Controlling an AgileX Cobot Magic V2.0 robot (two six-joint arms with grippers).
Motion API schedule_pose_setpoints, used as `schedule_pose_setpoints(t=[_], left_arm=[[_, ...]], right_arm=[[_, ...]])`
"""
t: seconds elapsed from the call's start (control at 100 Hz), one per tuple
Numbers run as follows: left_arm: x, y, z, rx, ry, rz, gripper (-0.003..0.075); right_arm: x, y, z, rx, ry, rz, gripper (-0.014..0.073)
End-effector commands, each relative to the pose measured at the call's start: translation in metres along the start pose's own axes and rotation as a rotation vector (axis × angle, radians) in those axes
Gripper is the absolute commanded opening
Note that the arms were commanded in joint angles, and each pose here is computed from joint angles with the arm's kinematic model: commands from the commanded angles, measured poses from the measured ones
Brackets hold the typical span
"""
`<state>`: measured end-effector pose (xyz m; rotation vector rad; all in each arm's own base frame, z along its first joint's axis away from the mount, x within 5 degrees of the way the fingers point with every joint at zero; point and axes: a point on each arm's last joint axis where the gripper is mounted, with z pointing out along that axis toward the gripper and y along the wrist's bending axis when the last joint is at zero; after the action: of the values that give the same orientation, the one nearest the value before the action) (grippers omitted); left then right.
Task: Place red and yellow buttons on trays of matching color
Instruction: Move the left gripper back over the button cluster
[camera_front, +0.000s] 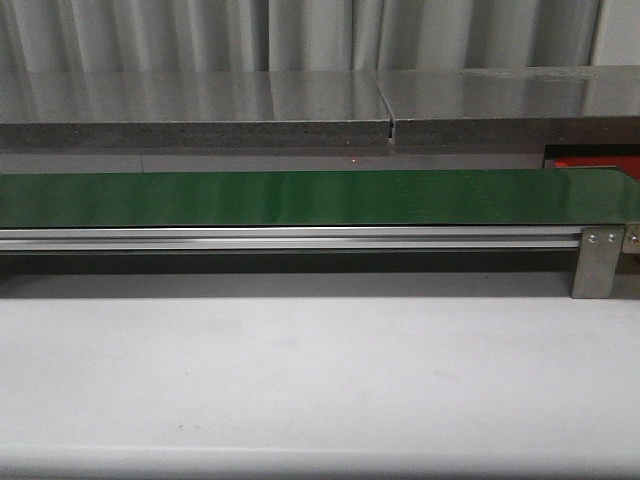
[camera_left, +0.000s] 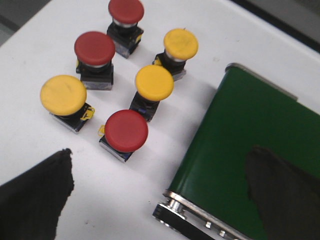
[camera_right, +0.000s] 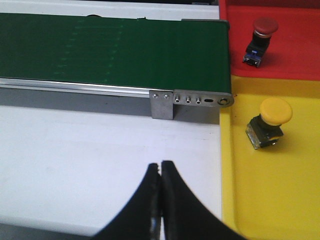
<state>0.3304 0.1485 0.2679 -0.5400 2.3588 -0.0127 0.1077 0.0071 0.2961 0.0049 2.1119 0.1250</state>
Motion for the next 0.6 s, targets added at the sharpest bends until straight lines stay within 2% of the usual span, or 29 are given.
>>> schedule_pose_setpoints(t=[0.0, 0.38, 0.59], left_arm=[[-0.017, 0.003, -0.001, -0.003, -0.077, -0.034, 0.0658], [-0.014, 0.014, 0.042, -0.007, 0.016, -0.058, 0.0657], [-0.013, 0.016, 0.050, -0.015, 0.011, -0.058, 0.0604]], right_arm=[[-0.013, 0.001, -0.005, 0.002, -0.092, -0.003, -0.0066], [-0.013, 0.001, -0.005, 0.002, -0.092, -0.003, -0.0066], [-0.013, 0.001, -0.005, 0.002, -0.092, -0.003, -0.0066]])
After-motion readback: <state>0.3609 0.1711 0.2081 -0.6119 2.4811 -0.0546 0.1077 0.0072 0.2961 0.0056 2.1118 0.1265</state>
